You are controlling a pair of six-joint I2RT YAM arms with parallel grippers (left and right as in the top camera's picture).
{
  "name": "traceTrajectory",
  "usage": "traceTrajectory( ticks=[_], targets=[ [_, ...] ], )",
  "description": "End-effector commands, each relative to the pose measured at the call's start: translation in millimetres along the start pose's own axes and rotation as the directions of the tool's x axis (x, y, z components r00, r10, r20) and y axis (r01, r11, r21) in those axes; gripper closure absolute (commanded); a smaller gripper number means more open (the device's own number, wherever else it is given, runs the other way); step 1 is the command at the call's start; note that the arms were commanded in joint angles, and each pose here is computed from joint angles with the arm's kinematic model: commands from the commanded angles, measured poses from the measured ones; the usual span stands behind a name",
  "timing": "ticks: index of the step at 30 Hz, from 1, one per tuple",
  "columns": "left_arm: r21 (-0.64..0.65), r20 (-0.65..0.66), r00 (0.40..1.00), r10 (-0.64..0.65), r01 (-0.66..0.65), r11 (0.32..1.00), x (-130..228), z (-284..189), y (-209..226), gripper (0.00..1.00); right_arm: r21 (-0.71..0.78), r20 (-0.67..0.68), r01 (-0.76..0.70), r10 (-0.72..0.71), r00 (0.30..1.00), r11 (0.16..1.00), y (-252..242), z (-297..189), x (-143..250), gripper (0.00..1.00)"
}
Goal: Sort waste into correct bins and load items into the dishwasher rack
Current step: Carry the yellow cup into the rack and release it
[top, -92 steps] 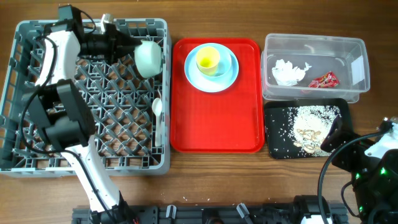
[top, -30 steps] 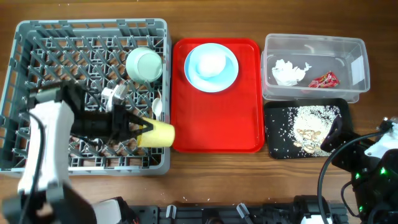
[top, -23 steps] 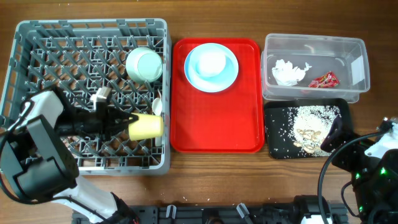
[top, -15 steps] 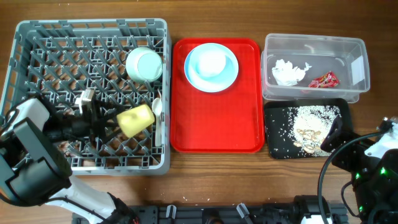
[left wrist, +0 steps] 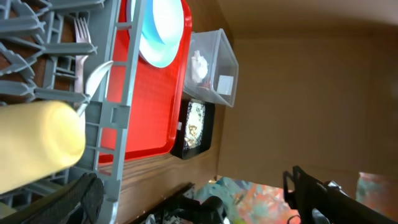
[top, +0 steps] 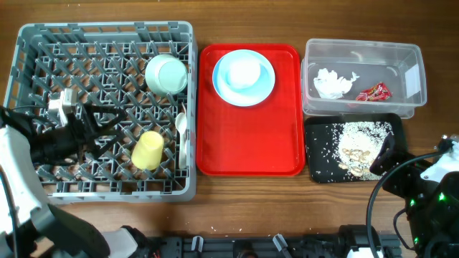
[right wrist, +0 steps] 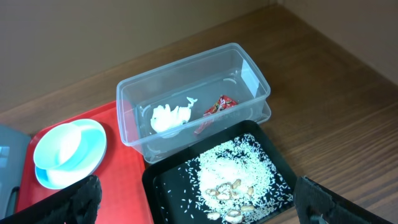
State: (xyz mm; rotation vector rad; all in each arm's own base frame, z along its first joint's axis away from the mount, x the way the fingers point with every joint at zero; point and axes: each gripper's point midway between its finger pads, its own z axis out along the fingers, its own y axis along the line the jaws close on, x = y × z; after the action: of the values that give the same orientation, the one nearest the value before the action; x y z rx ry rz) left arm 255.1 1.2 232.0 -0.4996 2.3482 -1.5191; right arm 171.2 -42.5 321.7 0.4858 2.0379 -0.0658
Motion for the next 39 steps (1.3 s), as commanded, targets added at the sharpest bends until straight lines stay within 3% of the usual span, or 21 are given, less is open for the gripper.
traceTrajectory(
  ticks=[1, 3, 5, 9, 10, 11, 12, 14, 16, 21, 28, 36, 37, 39],
  targets=[
    [-0.05, 0.017, 0.999, 0.05, -0.05, 0.998, 9, -4, -13, 0.0, -0.007, 0.0, 0.006, -0.006, 1.0, 1.0, 1, 0, 0, 0.0],
    [-0.16, 0.03, 0.996, 0.08, -0.074, 0.984, 11, -5, -7, 0.0, -0.007, 0.0, 0.007, -0.007, 1.0, 1.0, 1, 0, 0, 0.0],
    [-0.343, 0.075, 0.997, 0.028, -0.001, 0.939, 6, -9, 11, 0.0, -0.007, 0.0, 0.006, -0.006, 1.0, 1.0, 1, 0, 0, 0.0],
    [-0.286, -0.048, 0.988, 0.146, -0.154, 0.946, 15, 30, -14, 0.0, -0.007, 0.0, 0.007, -0.007, 1.0, 1.0, 1, 0, 0, 0.0],
    [-0.274, -0.084, 0.979, 0.187, -0.203, 0.94, 17, 41, -19, 0.67, -0.007, 0.0, 0.006, -0.006, 1.0, 1.0, 1, 0, 0, 0.0],
    [-0.265, -0.111, 0.973, 0.2, -0.223, 0.938, 21, 48, -23, 0.96, -0.007, 0.0, 0.006, -0.006, 1.0, 1.0, 1, 0, 0, 0.0],
    [-0.265, -0.143, 0.967, 0.212, -0.244, 0.933, 27, 58, -25, 0.96, -0.007, 0.0, 0.006, -0.006, 1.0, 1.0, 1, 0, 0, 0.0],
    [-0.392, -0.161, 0.973, 0.167, -0.219, 0.894, 29, 72, -6, 0.96, -0.007, 0.0, 0.006, -0.006, 1.0, 1.0, 1, 0, 0, 0.0],
    [-0.59, -0.085, 0.993, 0.083, -0.118, 0.799, 22, 74, 27, 0.96, -0.007, 0.0, 0.007, -0.007, 1.0, 1.0, 1, 0, 0, 0.0],
    [-0.739, 0.07, 0.997, 0.022, 0.037, 0.673, 10, 61, 50, 0.96, -0.007, 0.0, 0.006, -0.006, 1.0, 1.0, 1, 0, 0, 0.0],
    [-0.754, 0.062, 0.998, 0.001, 0.046, 0.655, 15, 72, 83, 0.96, -0.007, 0.0, 0.006, -0.006, 1.0, 1.0, 1, 0, 0, 0.0],
    [-0.777, 0.051, 0.999, -0.014, 0.048, 0.628, 21, 67, 89, 0.96, -0.007, 0.0, 0.006, -0.006, 1.0, 1.0, 1, 0, 0, 0.01],
    [-0.767, 0.059, 0.998, -0.005, 0.048, 0.64, 18, 69, 87, 0.96, -0.007, 0.0, 0.007, -0.007, 1.0, 1.0, 1, 0, 0, 0.0],
    [-0.673, 0.05, 0.999, 0.004, 0.031, 0.739, 12, 88, 69, 0.96, -0.007, 0.0, 0.006, -0.006, 1.0, 1.0, 1, 0, 0, 0.0]
  ],
)
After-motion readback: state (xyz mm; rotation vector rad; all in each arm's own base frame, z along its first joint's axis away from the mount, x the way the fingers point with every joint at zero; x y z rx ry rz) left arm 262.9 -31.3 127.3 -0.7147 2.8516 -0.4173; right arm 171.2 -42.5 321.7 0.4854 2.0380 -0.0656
